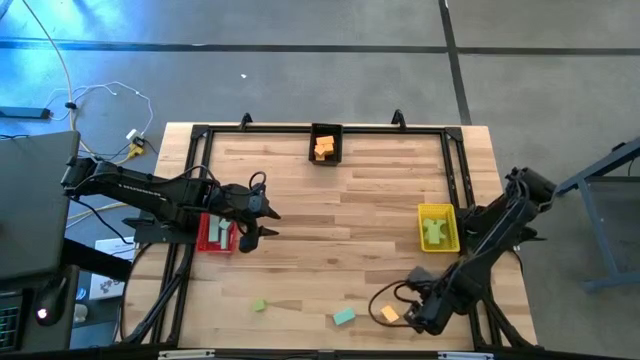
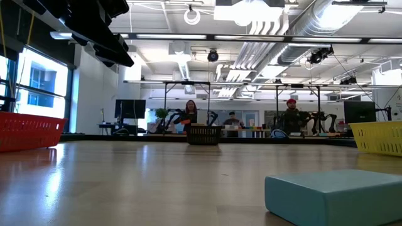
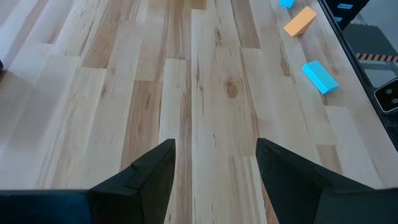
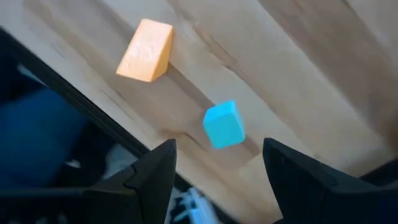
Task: Sort & place blocks by color
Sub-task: Put the blue block into the red bin
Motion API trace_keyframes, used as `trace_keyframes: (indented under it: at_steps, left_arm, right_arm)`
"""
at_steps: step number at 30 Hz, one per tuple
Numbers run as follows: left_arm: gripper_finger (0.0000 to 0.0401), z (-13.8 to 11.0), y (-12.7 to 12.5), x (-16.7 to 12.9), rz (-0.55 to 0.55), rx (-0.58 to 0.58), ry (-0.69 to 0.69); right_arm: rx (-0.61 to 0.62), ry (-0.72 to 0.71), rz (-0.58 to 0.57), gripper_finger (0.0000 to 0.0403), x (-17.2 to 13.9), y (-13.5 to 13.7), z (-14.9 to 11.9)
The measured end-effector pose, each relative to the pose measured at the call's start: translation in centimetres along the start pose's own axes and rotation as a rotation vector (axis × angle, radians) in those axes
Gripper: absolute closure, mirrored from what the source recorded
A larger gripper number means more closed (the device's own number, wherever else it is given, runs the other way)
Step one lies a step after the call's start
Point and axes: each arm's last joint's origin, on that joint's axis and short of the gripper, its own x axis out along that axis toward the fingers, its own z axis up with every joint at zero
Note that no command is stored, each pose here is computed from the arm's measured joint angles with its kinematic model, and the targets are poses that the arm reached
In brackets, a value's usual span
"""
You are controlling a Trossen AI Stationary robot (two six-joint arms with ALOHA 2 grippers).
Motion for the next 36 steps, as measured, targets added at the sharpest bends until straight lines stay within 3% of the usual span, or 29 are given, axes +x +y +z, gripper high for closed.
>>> trace_keyframes:
  at_steps: [6,36]
  left_arm:
    - [0.0192,0.0,0.0,0.0,0.0,0.0,0.0]
    - [0.0192,0.0,0.0,0.0,0.0,0.0,-0.001]
  right_arm:
    - [-0.159,0.021,-0.06,0.0177,1.8,0.4,0.0]
    - [-0.231,0.118,-0.157,0.0177,7.7,1.7,-0.1]
